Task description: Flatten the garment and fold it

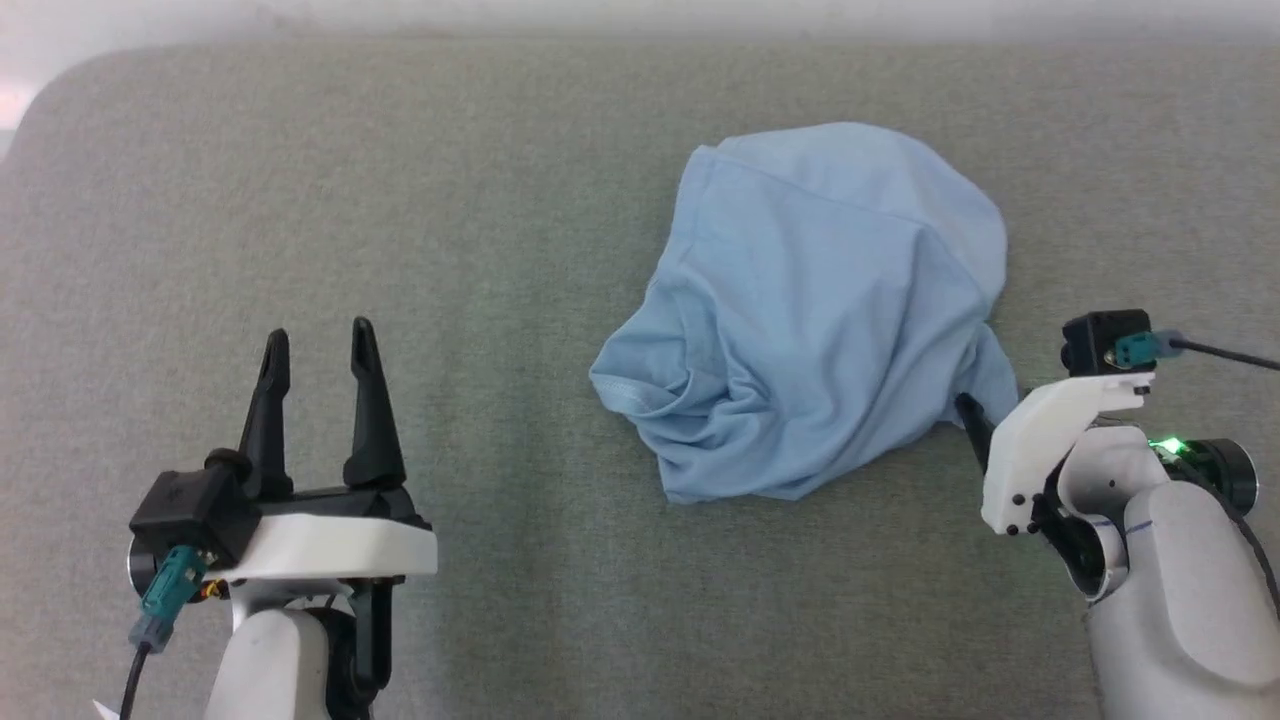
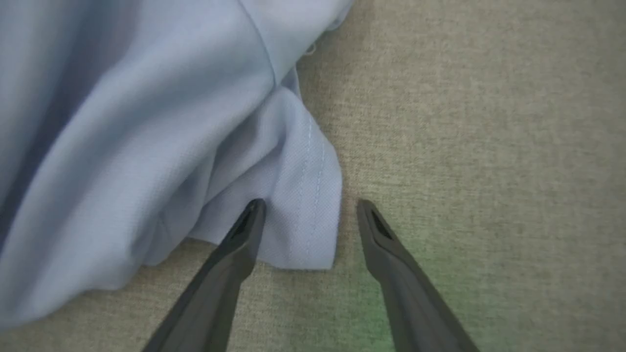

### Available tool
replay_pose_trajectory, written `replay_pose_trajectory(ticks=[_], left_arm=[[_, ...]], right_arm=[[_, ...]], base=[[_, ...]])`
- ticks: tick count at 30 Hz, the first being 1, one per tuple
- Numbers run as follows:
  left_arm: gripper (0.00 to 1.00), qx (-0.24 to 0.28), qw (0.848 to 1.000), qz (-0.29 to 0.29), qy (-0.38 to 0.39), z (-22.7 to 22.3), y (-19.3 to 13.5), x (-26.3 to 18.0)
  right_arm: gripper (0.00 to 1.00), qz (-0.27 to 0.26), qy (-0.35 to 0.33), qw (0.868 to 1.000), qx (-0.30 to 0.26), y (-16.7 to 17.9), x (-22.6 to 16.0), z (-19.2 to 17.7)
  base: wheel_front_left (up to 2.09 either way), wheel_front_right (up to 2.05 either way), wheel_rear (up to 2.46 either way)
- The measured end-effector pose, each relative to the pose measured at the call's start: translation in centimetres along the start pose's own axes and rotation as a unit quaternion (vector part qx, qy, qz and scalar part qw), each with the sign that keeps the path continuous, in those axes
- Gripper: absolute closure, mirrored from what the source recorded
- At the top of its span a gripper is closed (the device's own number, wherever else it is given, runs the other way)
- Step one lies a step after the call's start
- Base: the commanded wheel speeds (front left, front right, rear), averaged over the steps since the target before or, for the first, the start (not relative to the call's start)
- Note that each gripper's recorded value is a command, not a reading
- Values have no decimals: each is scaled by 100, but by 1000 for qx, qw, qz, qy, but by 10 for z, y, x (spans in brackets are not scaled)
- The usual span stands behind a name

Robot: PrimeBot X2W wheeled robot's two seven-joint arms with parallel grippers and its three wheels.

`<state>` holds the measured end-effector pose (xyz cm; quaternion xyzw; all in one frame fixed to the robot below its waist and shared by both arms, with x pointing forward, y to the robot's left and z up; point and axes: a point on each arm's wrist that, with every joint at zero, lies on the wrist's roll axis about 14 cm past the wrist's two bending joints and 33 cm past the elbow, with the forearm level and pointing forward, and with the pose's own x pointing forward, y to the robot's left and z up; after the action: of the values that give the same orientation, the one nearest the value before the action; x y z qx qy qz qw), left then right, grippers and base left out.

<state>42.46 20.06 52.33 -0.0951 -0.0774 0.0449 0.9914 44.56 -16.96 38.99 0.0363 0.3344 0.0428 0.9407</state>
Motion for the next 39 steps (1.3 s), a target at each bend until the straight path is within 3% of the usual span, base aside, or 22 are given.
replay_pose_trajectory(ticks=[2,3,4,5,8,11,16,20,29,31,34,39], left_arm=[[0,3,1000,7,4,-4,5,-1],[0,4,1000,10,7,-5,7,-1],[0,4,1000,12,9,-7,9,-2],[0,5,1000,16,11,-8,12,-2],[0,6,1000,22,11,-8,17,-3],[0,8,1000,22,6,-3,18,-4],[0,4,1000,20,-3,5,15,-9],[0,-1,1000,12,-9,11,10,-15],[0,-8,1000,-6,-25,24,-1,-20],[0,-9,1000,-7,-26,25,-2,-22],[0,-9,1000,-9,-25,25,-3,-25],[0,-8,1000,-4,-20,23,0,-29]], right_arm=[[0,5,36,999,-12,5,7,-9],[52,8,49,999,-14,8,9,-11],[82,10,56,998,-17,9,11,-10],[100,14,59,998,-20,12,13,-8],[100,31,31,999,-14,22,11,4],[100,35,-51,998,10,22,1,35],[100,4,-188,982,28,-4,-39,93],[100,-42,-252,966,44,-39,-79,114],[100,-181,-299,934,74,-129,-155,108],[100,-177,-317,929,65,-125,-163,118],[100,-126,-342,930,41,-89,-163,138],[100,48,-363,930,-16,31,-158,159]], base=[[0,0,0],[0,0,0],[0,0,0],[0,0,0],[0,0,0],[0,0,0],[0,0,0],[0,0,0],[0,0,0],[0,0,0],[0,0,0],[0,0,0]])
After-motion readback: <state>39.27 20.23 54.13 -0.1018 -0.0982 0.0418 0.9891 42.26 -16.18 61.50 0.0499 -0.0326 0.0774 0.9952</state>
